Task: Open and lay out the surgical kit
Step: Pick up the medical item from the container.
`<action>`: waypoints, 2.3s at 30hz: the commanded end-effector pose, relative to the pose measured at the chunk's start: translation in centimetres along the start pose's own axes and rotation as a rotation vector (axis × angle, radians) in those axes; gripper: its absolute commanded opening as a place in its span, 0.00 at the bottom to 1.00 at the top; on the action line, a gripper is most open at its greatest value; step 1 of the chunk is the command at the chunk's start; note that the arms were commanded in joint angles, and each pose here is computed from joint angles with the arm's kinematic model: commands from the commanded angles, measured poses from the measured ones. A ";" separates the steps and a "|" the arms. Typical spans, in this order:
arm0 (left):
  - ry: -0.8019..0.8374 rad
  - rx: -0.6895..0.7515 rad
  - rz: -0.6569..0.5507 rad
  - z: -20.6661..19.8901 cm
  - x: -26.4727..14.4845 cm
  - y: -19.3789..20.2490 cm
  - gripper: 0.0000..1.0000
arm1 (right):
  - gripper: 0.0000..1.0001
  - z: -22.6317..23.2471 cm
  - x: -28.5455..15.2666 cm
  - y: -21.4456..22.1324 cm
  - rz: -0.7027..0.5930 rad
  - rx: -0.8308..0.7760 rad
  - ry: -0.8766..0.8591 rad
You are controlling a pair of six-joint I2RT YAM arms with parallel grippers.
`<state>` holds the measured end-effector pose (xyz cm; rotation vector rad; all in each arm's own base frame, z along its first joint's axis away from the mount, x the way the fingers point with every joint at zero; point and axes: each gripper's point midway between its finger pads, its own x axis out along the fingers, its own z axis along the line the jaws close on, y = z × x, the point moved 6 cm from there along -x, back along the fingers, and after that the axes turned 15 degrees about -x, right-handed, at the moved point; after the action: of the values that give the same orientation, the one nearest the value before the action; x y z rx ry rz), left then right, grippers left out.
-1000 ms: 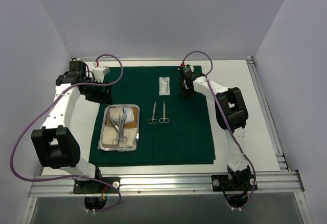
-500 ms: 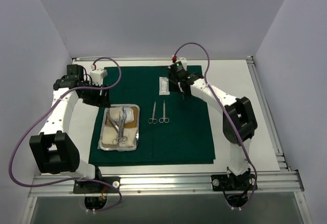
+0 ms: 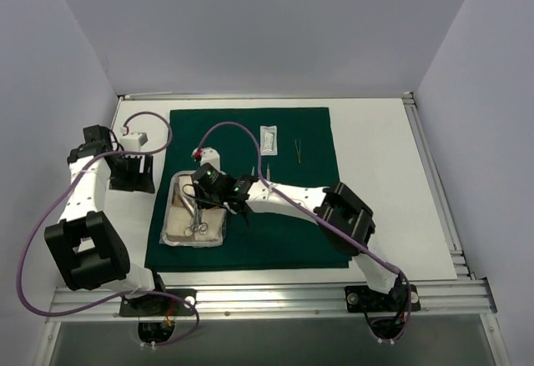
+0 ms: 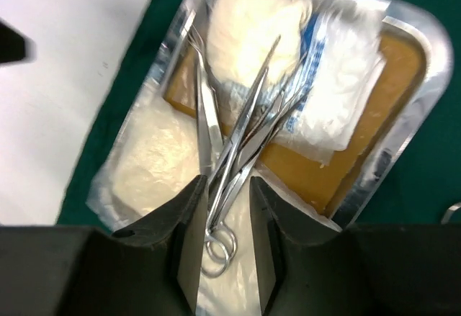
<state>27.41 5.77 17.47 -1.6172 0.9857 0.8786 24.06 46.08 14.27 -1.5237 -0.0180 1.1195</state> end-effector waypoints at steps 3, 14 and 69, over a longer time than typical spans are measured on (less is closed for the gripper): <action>-0.033 0.018 -0.079 2.3 -1.6 0.2 0.76 | 0.23 1.4 2.3 0.4 0.027 0.056 -0.044; 0.000 0.029 -0.079 2.5 -1.7 0.4 0.77 | 0.17 2.0 3.7 3.2 0.119 0.011 0.007; 0.061 0.070 -0.066 2.3 -1.7 1.2 0.76 | 0.14 3.4 4.4 8.1 0.284 -0.271 0.322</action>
<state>25.32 8.02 17.09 -1.6167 1.0116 0.7987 20.93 50.29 7.63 -1.8542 0.1973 1.0743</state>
